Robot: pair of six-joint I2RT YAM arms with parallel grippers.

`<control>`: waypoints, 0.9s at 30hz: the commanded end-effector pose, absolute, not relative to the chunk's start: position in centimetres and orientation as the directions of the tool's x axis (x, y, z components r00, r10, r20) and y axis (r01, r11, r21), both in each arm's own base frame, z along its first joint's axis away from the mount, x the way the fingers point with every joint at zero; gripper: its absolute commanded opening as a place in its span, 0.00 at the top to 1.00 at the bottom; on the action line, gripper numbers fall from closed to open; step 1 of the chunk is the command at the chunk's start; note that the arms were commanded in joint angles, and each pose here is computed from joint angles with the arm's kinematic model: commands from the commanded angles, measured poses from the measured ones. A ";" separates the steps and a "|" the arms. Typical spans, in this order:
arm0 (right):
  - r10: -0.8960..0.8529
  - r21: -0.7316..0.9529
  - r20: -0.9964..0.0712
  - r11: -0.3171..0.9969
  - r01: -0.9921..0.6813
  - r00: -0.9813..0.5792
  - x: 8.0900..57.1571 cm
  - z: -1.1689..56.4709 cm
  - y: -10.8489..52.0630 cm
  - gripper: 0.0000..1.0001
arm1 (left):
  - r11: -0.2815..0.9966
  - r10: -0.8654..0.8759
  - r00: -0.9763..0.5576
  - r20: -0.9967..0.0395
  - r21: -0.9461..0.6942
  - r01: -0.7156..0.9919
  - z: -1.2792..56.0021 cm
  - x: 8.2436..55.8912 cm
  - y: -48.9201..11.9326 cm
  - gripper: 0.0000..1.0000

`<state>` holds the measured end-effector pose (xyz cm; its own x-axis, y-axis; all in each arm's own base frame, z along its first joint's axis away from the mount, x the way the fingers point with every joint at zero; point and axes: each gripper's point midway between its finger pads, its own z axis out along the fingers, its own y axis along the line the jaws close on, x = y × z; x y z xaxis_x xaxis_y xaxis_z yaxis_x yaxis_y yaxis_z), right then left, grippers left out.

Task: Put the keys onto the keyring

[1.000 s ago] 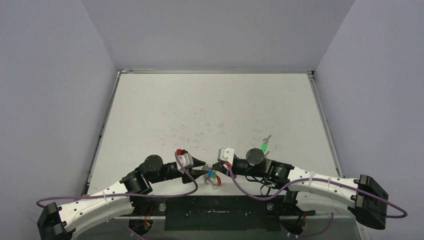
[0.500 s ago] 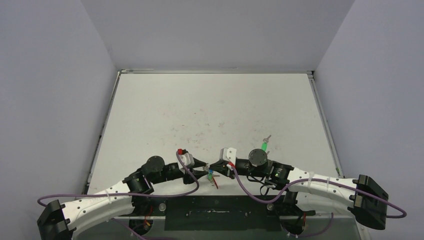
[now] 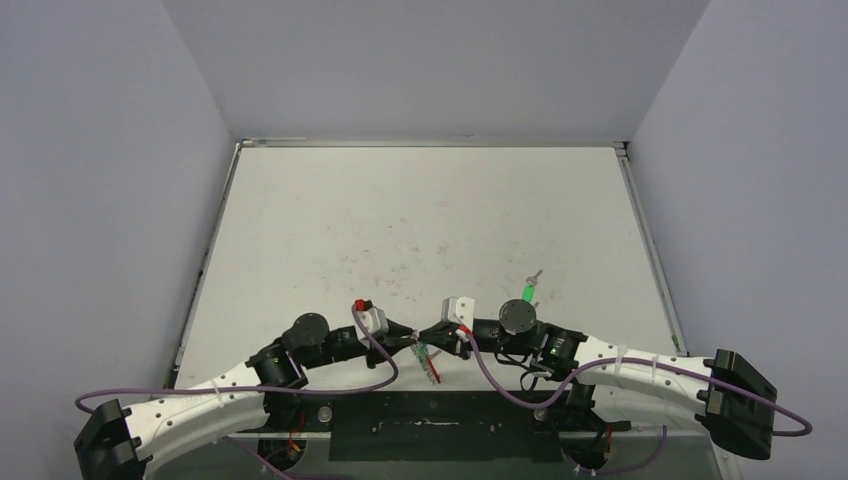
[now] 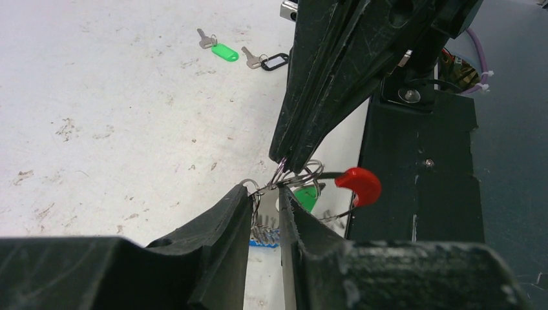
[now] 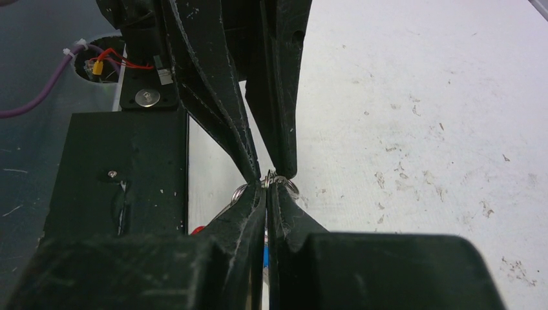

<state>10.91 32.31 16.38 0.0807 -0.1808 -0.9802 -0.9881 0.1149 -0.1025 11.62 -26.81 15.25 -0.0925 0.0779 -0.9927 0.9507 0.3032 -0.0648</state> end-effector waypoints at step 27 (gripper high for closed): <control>-0.058 -0.126 -0.991 0.109 -0.986 0.120 10.9 19.9 33.0 1.00 | 0.260 0.014 0.048 -0.999 0.050 0.964 19.2 11.6 -27.5 0.73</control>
